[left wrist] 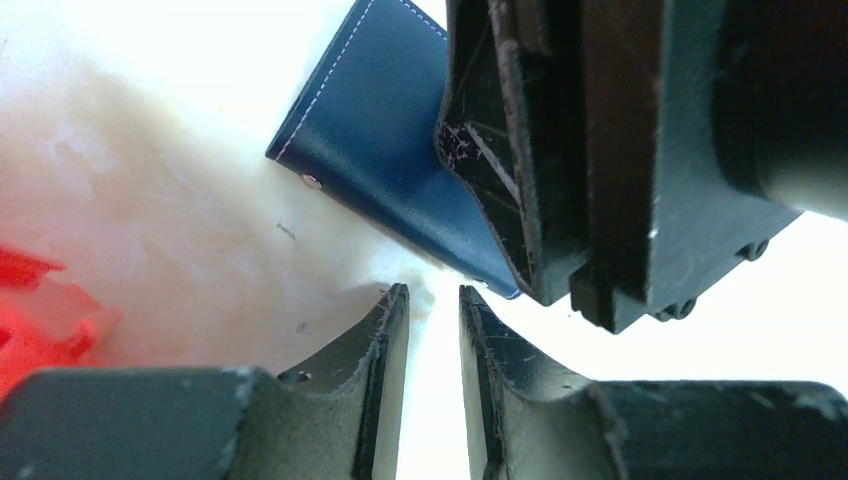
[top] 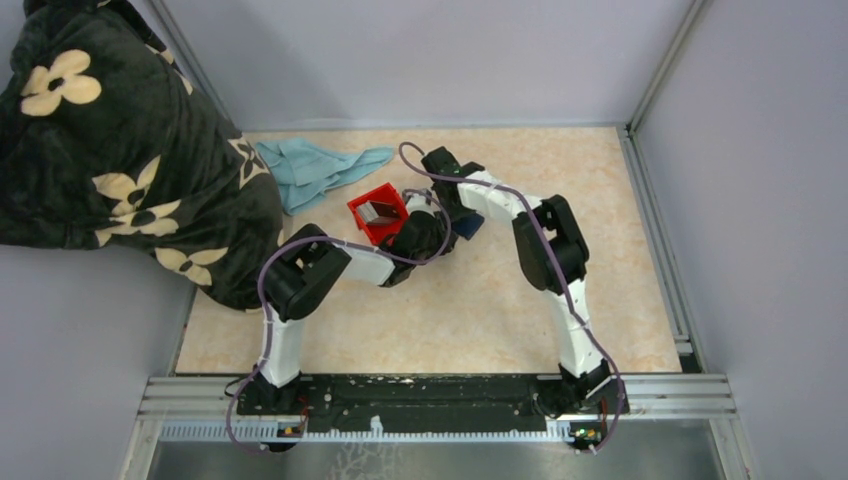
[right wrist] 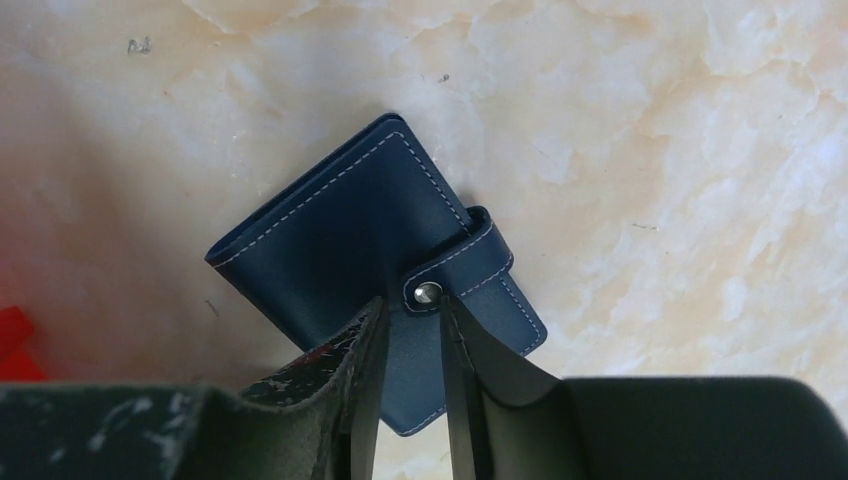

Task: Put the credit cards into the card holder
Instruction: Close the card holder at the center of the board.

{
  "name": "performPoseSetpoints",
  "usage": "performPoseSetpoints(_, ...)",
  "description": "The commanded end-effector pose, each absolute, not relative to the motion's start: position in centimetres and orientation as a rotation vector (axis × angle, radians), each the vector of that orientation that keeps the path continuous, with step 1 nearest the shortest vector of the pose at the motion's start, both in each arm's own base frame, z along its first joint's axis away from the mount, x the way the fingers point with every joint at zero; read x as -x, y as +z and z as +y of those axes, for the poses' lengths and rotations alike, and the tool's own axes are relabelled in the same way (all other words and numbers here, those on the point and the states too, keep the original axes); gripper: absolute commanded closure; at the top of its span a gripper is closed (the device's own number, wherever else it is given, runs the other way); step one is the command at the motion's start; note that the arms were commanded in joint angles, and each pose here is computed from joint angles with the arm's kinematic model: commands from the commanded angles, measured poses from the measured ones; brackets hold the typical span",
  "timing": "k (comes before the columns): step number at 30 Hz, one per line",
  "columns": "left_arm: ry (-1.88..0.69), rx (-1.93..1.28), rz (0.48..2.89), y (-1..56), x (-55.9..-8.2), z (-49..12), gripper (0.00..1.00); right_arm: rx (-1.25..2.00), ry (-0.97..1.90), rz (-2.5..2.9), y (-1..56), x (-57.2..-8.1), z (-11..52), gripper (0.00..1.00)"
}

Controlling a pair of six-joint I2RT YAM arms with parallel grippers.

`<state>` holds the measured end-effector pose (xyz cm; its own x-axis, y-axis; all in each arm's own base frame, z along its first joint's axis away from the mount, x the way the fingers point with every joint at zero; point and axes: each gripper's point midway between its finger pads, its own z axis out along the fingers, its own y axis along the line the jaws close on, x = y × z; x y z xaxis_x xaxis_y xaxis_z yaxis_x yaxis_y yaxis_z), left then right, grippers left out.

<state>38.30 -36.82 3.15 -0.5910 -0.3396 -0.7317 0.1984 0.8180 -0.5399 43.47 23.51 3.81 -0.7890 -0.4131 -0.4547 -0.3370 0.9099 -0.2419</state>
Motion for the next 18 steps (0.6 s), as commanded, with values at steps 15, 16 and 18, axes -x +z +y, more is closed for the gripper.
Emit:
performPoseSetpoints(15, -0.526, 0.068, 2.209, 2.7, -35.3, -32.3, 0.64, 0.378, 0.141, 2.466, 10.2, -40.3, 25.3, 0.67)
performPoseSetpoints(16, -0.527, 0.064, 2.208, 2.9, -35.2, -32.3, 0.63, 0.372, 0.158, 2.452, 10.6, -40.2, 25.4, 0.67)
performPoseSetpoints(18, -0.524, 0.056, 2.205, 3.2, -35.1, -32.4, 0.62, 0.368, 0.188, 2.429, 11.5, -39.9, 25.5, 0.67)
